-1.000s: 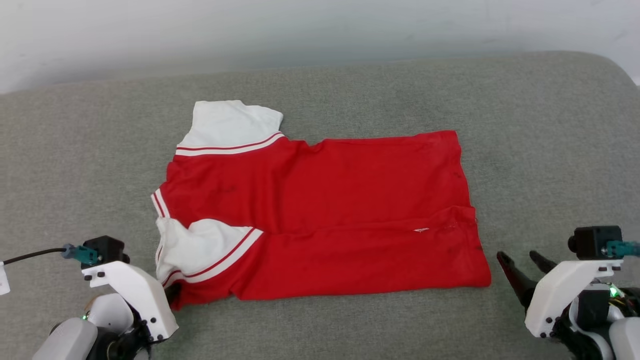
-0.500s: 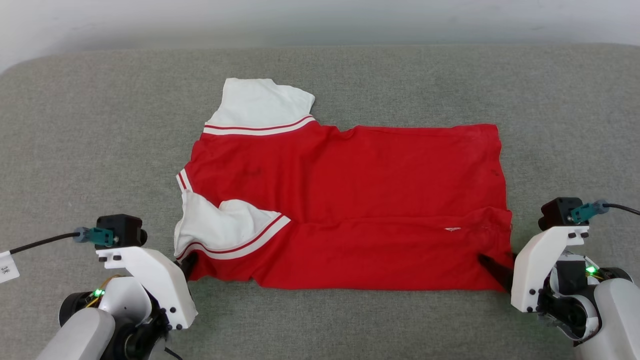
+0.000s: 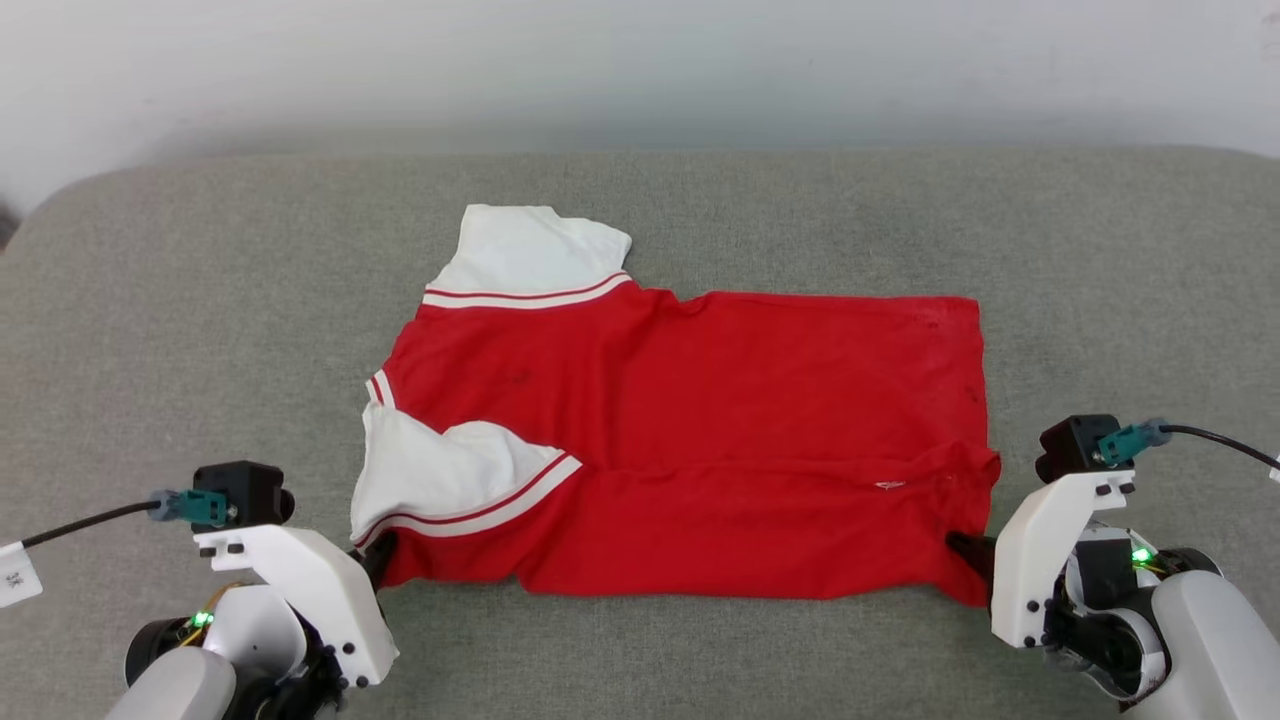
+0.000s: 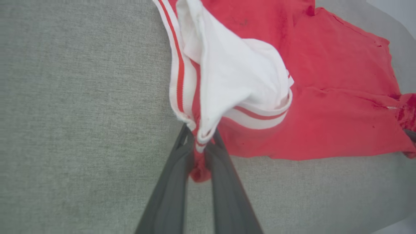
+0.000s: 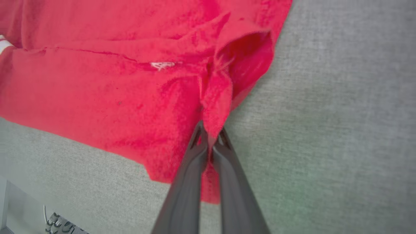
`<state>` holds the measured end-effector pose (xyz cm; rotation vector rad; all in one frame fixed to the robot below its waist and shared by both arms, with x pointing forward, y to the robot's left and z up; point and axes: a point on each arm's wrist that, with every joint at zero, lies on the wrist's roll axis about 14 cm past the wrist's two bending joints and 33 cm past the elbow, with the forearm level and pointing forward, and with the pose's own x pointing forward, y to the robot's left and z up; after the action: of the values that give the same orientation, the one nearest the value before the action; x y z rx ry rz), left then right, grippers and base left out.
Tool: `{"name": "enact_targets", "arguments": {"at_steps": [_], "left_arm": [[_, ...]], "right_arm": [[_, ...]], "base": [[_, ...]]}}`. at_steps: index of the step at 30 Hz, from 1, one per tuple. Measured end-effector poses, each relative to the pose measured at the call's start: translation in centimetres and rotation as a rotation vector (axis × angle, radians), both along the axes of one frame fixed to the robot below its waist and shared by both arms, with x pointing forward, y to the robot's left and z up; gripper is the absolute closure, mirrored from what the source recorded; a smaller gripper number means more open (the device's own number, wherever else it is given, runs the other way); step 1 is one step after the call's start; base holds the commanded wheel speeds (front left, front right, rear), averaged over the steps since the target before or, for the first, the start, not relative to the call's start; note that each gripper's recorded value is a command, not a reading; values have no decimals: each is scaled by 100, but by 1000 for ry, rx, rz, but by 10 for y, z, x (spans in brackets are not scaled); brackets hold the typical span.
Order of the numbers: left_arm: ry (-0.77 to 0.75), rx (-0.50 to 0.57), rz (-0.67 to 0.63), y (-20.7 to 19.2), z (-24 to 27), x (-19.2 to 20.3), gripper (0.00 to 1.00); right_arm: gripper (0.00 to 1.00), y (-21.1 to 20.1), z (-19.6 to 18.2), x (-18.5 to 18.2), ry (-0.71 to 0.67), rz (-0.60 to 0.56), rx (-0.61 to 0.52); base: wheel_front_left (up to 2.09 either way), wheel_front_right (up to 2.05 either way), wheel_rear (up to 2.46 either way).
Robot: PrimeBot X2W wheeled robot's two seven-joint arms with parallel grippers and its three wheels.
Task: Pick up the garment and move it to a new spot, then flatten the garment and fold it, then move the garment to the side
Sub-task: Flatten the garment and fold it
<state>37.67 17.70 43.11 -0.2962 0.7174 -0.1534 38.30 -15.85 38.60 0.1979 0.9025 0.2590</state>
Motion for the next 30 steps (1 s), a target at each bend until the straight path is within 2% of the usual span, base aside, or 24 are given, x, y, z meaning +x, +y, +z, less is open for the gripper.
{"name": "enact_targets", "arguments": {"at_steps": [12,18,19,20,21,22,26,30], "left_arm": [[-53,-14,64,9,18,-42,100],[51,-19,73,11,-5,-67,100],[61,-19,72,11,-9,-68,100],[53,-24,87,12,-10,-66,94],[54,-24,96,12,-12,-65,46],[63,-18,92,11,-16,-65,0],[31,-17,95,10,-16,-53,0],[-95,0,101,9,4,-25,0]], "right_arm": [[100,-2,27,-34,-95,11,4],[100,-9,11,-55,-43,-24,13],[75,-10,9,-57,-39,-27,9],[21,-11,5,-60,-29,-32,9],[0,-10,3,-61,-28,-40,16],[0,-10,1,-62,-33,-43,16],[0,-10,14,-51,-158,-63,18],[0,-21,42,-33,-343,-108,5]], "base": [[0,0,0],[0,0,0],[0,0,0],[0,0,0],[0,0,0],[0,0,0],[0,0,0],[0,0,0]]}}
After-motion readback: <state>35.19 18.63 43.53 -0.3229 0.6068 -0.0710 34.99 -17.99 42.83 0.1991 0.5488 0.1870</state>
